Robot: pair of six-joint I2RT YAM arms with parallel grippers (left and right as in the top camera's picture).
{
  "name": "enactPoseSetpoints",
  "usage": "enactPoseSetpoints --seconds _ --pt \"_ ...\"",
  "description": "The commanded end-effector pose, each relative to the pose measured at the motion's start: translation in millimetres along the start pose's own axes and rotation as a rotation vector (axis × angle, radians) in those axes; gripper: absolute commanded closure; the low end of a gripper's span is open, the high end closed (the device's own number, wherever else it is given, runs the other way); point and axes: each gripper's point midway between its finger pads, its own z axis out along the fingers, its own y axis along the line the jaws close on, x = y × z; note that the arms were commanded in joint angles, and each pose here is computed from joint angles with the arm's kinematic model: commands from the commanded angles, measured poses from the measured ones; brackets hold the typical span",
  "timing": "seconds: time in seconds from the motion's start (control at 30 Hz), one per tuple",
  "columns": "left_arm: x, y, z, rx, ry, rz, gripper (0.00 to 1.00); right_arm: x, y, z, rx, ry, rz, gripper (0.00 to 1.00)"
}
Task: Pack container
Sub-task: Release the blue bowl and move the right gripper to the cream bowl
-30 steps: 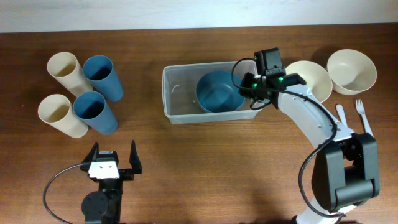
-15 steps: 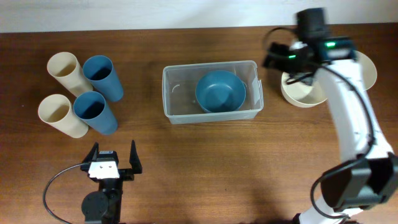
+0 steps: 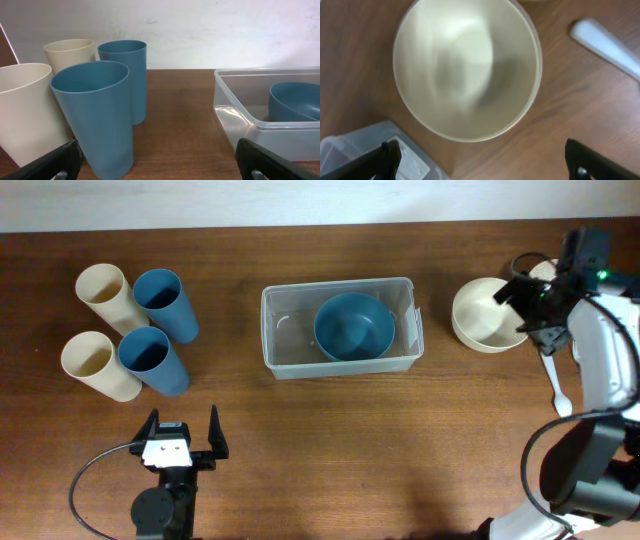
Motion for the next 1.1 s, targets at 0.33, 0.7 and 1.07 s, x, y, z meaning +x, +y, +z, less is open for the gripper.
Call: enactPoseSetpoints --seconds 0.33,0.7,1.07 --pt "1.1 -0.8 -0.1 0.006 0.0 0.015 0.0 24.4 -22.7 51.2 0.003 0.043 0.211 0.01" --pt "1.1 -0.8 -0.1 0.006 0.0 0.015 0.01 31.4 -27.9 72.9 0.018 0.055 0.22 0.0" --pt "1.1 -0.8 -0.1 0.006 0.0 0.015 0.0 37.5 -36.2 95.7 0.051 0.089 0.227 0.19"
